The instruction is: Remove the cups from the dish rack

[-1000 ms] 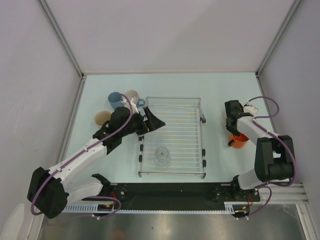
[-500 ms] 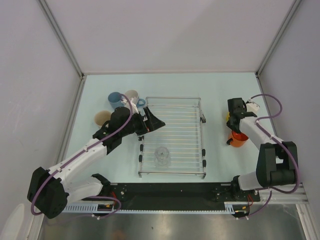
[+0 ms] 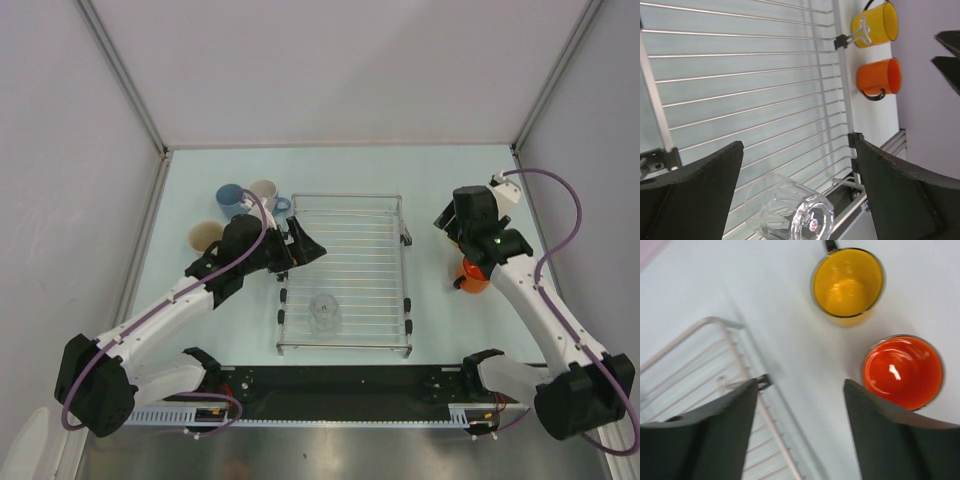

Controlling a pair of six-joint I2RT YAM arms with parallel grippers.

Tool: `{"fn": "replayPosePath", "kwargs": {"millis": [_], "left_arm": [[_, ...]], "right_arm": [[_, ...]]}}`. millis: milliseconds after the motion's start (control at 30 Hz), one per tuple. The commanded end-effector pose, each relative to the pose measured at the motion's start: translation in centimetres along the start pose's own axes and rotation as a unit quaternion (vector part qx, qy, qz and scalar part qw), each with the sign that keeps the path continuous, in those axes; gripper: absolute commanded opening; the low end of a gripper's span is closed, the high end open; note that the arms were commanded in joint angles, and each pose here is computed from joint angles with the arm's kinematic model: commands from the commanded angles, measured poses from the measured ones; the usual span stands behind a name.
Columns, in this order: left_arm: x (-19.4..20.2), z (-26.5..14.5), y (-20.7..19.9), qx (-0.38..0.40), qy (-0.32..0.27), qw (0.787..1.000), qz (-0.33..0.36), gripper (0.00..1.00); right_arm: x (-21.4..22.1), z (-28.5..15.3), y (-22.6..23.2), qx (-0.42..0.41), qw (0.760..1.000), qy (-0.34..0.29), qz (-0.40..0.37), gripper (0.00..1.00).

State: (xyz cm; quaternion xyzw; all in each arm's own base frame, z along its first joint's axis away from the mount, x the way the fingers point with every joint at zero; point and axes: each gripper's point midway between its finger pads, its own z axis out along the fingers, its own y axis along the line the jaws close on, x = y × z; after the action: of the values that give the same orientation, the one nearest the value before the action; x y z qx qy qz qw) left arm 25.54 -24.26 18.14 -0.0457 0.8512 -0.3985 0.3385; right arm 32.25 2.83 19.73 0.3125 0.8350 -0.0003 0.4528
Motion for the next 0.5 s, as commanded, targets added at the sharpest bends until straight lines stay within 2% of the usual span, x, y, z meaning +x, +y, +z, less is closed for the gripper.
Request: {"fn": "replayPosePath", "kwargs": {"millis": [0, 100, 233, 467], "left_arm": [[-1.6, -0.7, 0.3, -0.043, -0.025, 0.997, 0.066, 1.0], [-1.1, -1.2, 0.9, -0.091, -0.035, 0.989, 0.112, 1.0], [0.0, -1.6, 0.3, -0.125, -0.035, 0.979, 0.158, 1.0], [3.2, -2.0, 0.4, -0.177, 0.003, 0.961, 0.211, 1.0]], "right_arm": [[-1.7, -4.5, 3.0, -0.085, 0.996, -0.038, 0.008, 0.82], [-0.4, -6.2, 4.5, -0.124, 0.992, -0.032, -0.005, 0.87], [1.4, -7.3, 5.6, -0.147, 0.989, -0.021, -0.02, 0.89], [3.6, -8.7, 6.8, -0.168, 0.984, -0.015, -0.05, 0.9]]}}
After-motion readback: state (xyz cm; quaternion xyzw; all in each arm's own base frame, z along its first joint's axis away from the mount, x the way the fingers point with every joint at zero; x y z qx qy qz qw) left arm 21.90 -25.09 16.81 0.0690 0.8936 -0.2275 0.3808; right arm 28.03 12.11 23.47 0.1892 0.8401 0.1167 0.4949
